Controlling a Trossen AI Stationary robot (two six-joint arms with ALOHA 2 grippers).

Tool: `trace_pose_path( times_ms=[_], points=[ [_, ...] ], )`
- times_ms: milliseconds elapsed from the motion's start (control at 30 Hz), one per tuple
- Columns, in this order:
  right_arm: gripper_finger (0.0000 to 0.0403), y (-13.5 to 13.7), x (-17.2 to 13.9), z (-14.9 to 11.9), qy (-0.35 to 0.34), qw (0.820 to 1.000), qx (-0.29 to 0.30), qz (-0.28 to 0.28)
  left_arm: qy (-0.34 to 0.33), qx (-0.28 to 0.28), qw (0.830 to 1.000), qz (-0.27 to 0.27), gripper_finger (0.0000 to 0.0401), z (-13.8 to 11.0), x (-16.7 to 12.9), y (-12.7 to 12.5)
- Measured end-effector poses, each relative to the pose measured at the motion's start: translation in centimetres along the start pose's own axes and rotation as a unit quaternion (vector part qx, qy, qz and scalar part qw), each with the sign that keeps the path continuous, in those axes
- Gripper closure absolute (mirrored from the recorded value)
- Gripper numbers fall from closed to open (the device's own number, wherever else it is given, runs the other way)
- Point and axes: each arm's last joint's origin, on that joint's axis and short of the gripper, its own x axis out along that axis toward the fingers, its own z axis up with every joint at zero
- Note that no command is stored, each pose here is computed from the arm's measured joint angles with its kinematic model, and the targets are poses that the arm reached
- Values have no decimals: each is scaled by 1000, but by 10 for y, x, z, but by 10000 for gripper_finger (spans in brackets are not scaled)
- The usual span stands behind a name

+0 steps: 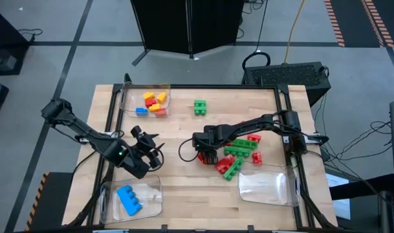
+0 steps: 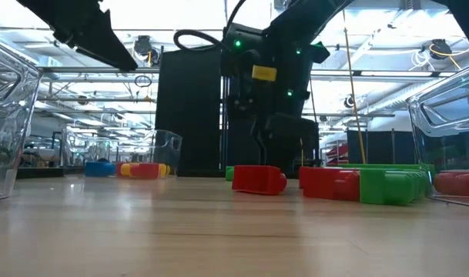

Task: Sort blocks by size
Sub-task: Put the four-stud green game piece into the bottom left transparent bin

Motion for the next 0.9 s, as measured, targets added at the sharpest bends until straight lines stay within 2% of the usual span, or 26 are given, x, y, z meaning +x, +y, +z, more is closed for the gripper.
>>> trace_pose_path(
  times_ms=[167, 300, 367, 500, 667, 767, 900],
  points=[
    [296, 0, 0, 1, -4, 1000, -3, 2, 11, 13, 1000, 19, 189, -3, 10, -5],
    [302, 0, 0, 1, -4, 1000, 0, 0, 20, 20, 999, 32, 189, -6, 17, -7],
    [282, -1, -1, 0, -3, 1000, 4, -1, 25, 20, 999, 35, 189, -7, 20, -8],
    [207, -5, -11, -4, 9, 1000, 5, -13, 26, 16, 999, 35, 189, -6, 21, -9],
    [123, -10, -42, -16, 48, 998, 0, -50, 21, 7, 999, 30, 189, -5, 22, -10],
    [100, -14, -51, -29, 104, 992, 4, -70, 21, 4, 999, 28, 189, -5, 22, -11],
    [99, -18, -59, -42, 165, 984, 13, -72, 17, -2, 1000, 25, 189, -4, 22, -12]
  ],
)
